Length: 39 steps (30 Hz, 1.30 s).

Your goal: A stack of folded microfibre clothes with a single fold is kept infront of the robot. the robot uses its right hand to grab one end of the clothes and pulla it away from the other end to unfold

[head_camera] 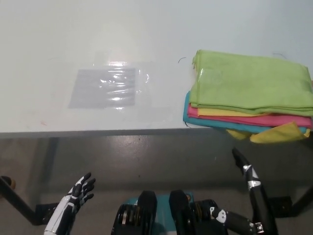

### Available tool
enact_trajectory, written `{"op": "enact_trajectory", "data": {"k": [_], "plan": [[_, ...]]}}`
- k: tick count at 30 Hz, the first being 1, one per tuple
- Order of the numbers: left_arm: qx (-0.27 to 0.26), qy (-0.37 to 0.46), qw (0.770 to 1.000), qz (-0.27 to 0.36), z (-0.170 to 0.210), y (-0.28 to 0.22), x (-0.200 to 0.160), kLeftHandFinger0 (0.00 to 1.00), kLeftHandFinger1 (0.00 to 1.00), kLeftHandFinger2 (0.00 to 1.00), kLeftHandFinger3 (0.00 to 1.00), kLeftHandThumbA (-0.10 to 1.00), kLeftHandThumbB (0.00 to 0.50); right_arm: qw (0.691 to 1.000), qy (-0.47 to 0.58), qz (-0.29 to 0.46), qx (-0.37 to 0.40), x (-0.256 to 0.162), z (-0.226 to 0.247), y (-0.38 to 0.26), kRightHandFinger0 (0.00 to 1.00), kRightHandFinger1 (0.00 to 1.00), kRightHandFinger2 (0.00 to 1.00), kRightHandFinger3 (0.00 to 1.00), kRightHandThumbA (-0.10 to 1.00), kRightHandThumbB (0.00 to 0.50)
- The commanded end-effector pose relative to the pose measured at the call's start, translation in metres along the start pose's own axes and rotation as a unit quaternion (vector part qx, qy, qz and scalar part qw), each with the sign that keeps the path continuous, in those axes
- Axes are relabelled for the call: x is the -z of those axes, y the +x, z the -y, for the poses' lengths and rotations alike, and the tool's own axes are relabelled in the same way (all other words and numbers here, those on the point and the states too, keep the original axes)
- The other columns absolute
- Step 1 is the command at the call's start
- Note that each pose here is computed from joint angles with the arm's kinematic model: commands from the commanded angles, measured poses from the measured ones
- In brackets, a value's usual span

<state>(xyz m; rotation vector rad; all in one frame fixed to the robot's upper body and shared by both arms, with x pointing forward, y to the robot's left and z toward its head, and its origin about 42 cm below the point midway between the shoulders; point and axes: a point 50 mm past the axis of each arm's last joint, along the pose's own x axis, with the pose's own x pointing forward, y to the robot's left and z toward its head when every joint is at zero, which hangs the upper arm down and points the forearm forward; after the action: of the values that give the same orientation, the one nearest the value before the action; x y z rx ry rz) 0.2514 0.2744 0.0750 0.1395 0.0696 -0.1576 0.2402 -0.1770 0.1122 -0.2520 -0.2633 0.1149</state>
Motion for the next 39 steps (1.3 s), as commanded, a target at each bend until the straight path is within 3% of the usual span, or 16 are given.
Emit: {"op": "enact_trajectory", "data": {"k": [1, 8, 10, 15, 22, 35, 37, 39], "plan": [[-0.005, -0.009, 0.999, 0.038, 0.005, 0.006, -0.006, 1.00, 1.00, 1.00, 1.00, 1.00, 0.220, 1.000, 0.017, -0.009, -0.018, 0.021, 0.006, 0.019, 1.00, 1.00, 1.00, 1.00, 1.00, 0.181], [-0.011, -0.015, 0.999, 0.043, 0.004, 0.008, -0.007, 1.00, 1.00, 1.00, 1.00, 0.98, 0.219, 0.993, 0.059, -0.094, -0.049, 0.059, 0.003, 0.028, 1.00, 1.00, 1.00, 1.00, 1.00, 0.183], [-0.007, -0.012, 0.999, 0.042, 0.006, 0.010, -0.009, 1.00, 1.00, 1.00, 1.00, 0.99, 0.246, 0.992, 0.056, -0.101, -0.049, 0.059, 0.004, 0.026, 1.00, 1.00, 1.00, 1.00, 1.00, 0.169], [-0.003, 0.004, 0.999, 0.046, 0.002, 0.010, -0.013, 1.00, 1.00, 1.00, 1.00, 1.00, 0.222, 0.991, 0.050, -0.110, -0.060, 0.062, -0.002, 0.024, 1.00, 1.00, 1.00, 1.00, 1.00, 0.150], [0.002, 0.027, 0.999, 0.037, -0.001, 0.014, -0.018, 1.00, 1.00, 1.00, 1.00, 1.00, 0.209, 0.986, 0.072, -0.122, -0.090, 0.061, 0.001, 0.028, 1.00, 1.00, 1.00, 1.00, 1.00, 0.202], [-0.010, 0.038, 0.999, 0.031, -0.002, 0.018, -0.019, 1.00, 1.00, 1.00, 1.00, 1.00, 0.229, 0.984, 0.083, -0.125, -0.100, 0.058, 0.005, 0.033, 1.00, 1.00, 1.00, 1.00, 1.00, 0.218], [-0.010, 0.037, 0.999, 0.030, -0.001, 0.018, -0.018, 1.00, 1.00, 1.00, 1.00, 1.00, 0.231, 0.984, 0.084, -0.122, -0.100, 0.059, 0.006, 0.033, 1.00, 1.00, 1.00, 1.00, 1.00, 0.201], [-0.009, 0.037, 0.999, 0.032, -0.001, 0.018, -0.018, 1.00, 1.00, 1.00, 1.00, 1.00, 0.228, 0.985, 0.088, -0.111, -0.099, 0.059, 0.006, 0.032, 1.00, 1.00, 1.00, 1.00, 1.00, 0.108]]}}
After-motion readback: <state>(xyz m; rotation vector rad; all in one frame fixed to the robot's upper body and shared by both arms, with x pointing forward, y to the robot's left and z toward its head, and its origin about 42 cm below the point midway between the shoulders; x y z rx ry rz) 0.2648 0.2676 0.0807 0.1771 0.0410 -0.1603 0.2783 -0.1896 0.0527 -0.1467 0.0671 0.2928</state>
